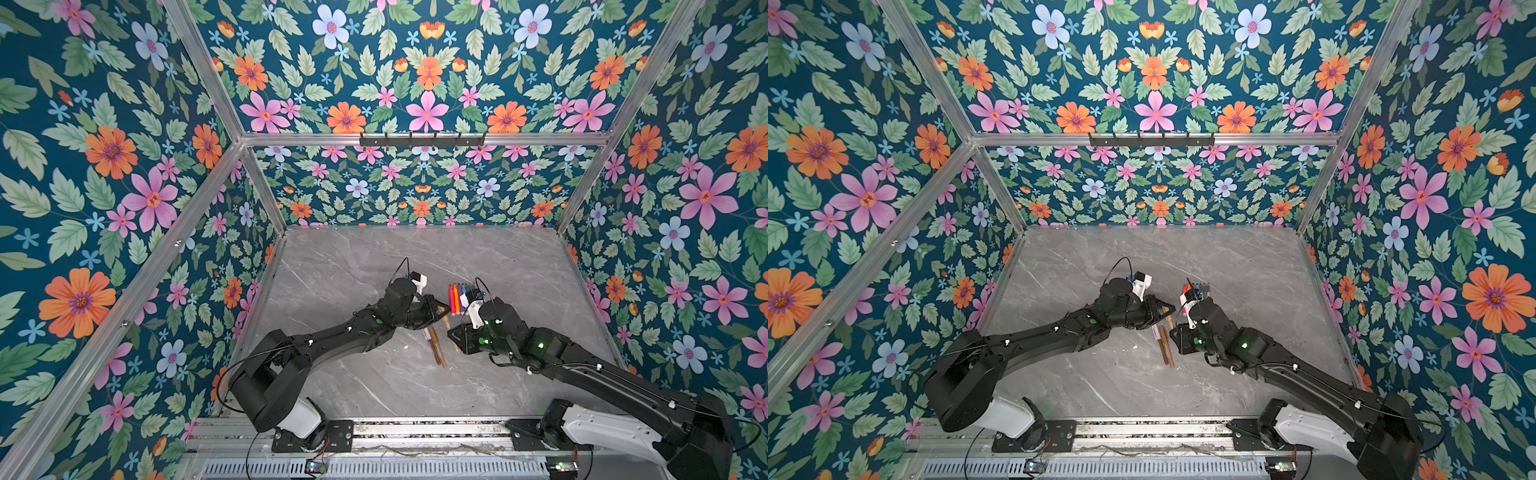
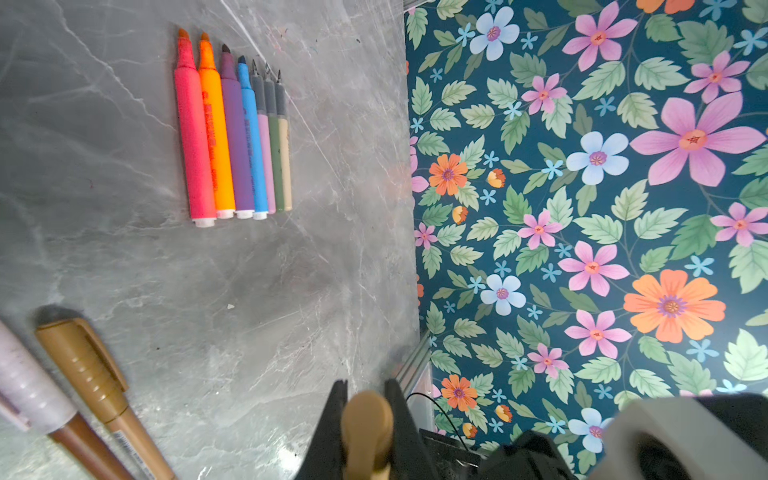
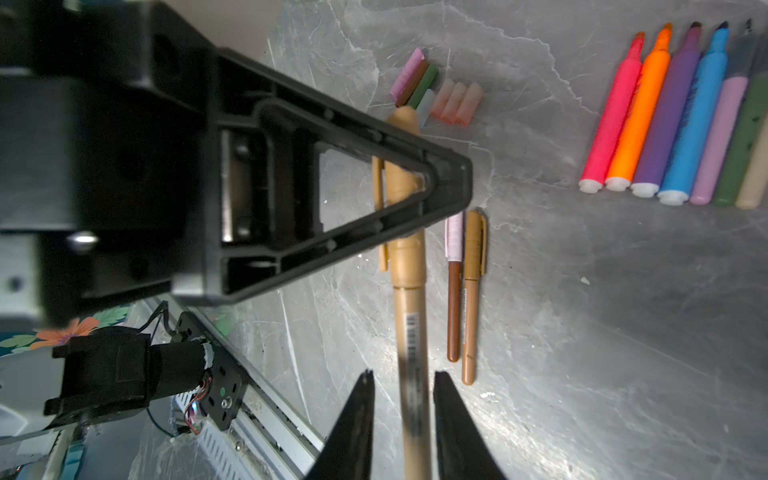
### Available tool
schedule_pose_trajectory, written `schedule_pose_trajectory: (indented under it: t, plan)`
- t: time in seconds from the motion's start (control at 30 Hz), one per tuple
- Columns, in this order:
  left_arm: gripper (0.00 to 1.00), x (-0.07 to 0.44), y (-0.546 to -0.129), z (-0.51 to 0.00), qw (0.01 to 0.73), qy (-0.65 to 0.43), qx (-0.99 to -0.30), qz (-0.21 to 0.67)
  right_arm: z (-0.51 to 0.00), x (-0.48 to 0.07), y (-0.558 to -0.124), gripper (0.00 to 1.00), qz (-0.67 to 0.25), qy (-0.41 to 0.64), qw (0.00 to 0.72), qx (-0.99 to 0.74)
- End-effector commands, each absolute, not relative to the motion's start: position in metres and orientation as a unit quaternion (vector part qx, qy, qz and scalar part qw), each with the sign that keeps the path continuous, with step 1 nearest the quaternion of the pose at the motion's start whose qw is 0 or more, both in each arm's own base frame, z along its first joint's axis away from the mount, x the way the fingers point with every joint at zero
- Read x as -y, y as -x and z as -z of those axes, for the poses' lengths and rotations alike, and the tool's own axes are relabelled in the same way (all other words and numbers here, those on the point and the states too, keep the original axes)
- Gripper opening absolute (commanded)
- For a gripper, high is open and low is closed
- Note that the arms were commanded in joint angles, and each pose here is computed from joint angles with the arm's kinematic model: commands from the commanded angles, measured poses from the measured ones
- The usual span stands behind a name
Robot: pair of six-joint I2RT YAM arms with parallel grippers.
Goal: Open the pen caps
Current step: 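Grasp the tan cap with the left gripper and pull it off the pen, then carry the tan cap to the caps while the right gripper holds the pen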
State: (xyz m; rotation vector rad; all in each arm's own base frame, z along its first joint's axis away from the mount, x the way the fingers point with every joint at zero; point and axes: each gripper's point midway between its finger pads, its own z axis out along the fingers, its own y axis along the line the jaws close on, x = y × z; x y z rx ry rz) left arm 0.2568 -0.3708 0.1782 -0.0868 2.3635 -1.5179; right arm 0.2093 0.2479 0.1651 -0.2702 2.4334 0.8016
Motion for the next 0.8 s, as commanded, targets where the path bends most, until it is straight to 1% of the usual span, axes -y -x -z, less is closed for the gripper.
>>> schedule_pose_trajectory:
  t: [0.0, 0.13, 0.27, 0.33, 0.37, 0.4, 0.5, 0.63, 0.77]
  plan:
    - [0.00, 0.373, -0.258, -0.192, 0.176, 0.023, -0.816, 0.550, -0.159, -0.245, -0.211, 0.27, -0.285, 0.091, 0.275, -0.914]
    - [0.00, 0.373, -0.257, -0.194, 0.177, 0.022, -0.815, 0.552, -0.156, -0.244, -0.211, 0.26, -0.281, 0.088, 0.271, -0.916]
    - [0.00, 0.373, -0.257, -0.195, 0.179, 0.019, -0.813, 0.554, -0.157, -0.245, -0.211, 0.22, -0.284, 0.089, 0.271, -0.916]
    - [0.00, 0.373, -0.256, -0.195, 0.178, 0.019, -0.813, 0.554, -0.157, -0.246, -0.211, 0.16, -0.286, 0.091, 0.270, -0.915]
    - [0.00, 0.373, -0.257, -0.194, 0.179, 0.020, -0.813, 0.553, -0.157, -0.247, -0.210, 0.07, -0.287, 0.093, 0.270, -0.915]
    - [0.00, 0.373, -0.257, -0.195, 0.180, 0.018, -0.812, 0.555, -0.157, -0.247, -0.210, 0.00, -0.287, 0.094, 0.268, -0.915]
    - [0.00, 0.372, -0.261, -0.198, 0.184, 0.015, -0.809, 0.558, -0.153, -0.246, -0.210, 0.00, -0.278, 0.093, 0.259, -0.920]
    - [0.00, 0.358, -0.290, -0.212, 0.205, 0.007, -0.805, 0.557, -0.149, -0.248, -0.208, 0.00, -0.281, 0.093, 0.251, -0.922]
    - [0.00, 0.323, -0.348, -0.224, 0.237, 0.019, -0.808, 0.539, -0.148, -0.253, -0.202, 0.00, -0.303, 0.090, 0.239, -0.918]
